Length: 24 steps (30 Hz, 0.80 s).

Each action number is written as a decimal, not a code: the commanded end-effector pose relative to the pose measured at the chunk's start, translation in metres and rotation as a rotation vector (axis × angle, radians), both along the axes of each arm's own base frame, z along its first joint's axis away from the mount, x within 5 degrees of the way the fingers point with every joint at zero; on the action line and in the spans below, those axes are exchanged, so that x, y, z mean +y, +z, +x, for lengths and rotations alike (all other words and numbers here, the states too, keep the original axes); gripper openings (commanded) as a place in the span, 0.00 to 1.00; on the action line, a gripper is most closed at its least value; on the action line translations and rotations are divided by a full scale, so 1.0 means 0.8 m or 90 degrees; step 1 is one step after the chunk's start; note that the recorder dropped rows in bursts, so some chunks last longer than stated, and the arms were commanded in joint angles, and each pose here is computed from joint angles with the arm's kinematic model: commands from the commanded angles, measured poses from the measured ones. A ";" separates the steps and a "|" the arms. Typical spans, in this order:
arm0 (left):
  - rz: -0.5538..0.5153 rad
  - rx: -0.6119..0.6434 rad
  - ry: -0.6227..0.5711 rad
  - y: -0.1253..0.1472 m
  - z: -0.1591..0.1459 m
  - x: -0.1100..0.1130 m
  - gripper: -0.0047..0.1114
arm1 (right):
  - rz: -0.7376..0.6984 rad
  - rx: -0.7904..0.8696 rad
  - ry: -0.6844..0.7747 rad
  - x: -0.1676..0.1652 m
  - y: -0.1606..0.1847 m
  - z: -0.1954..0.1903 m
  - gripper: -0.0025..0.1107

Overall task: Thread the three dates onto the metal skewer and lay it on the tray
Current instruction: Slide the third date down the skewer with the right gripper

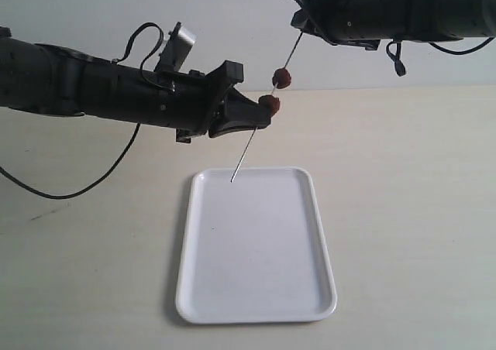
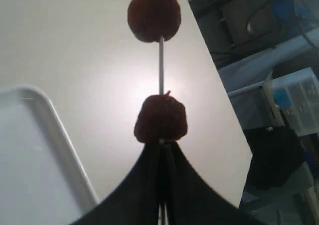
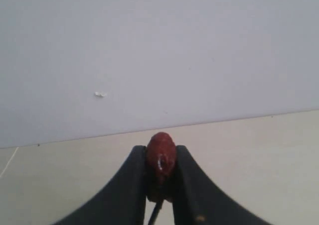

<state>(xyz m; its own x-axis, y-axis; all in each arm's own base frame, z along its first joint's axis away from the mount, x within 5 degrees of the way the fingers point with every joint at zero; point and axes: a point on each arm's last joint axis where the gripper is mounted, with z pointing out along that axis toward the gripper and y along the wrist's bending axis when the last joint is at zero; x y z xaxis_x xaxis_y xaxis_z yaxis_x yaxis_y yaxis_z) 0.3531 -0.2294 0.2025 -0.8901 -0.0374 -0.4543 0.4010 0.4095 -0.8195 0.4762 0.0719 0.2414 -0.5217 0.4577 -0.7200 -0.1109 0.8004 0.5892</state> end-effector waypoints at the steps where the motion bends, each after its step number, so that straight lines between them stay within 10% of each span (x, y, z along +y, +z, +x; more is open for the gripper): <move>1: -0.036 -0.001 0.048 0.011 0.008 -0.001 0.04 | -0.003 -0.018 0.020 0.004 0.007 -0.001 0.13; 24: -0.029 -0.089 0.101 0.050 0.037 -0.007 0.04 | 0.025 -0.030 0.084 0.015 0.011 -0.006 0.13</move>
<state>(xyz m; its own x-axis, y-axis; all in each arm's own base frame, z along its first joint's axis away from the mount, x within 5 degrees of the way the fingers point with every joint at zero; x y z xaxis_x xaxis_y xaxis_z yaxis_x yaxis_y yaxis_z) 0.3666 -0.2365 0.2238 -0.8314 -0.0535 -0.5531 0.4829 0.4228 -0.7668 0.4799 0.0630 0.2479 -0.4851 0.4927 -0.7224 -0.1054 0.7872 0.6077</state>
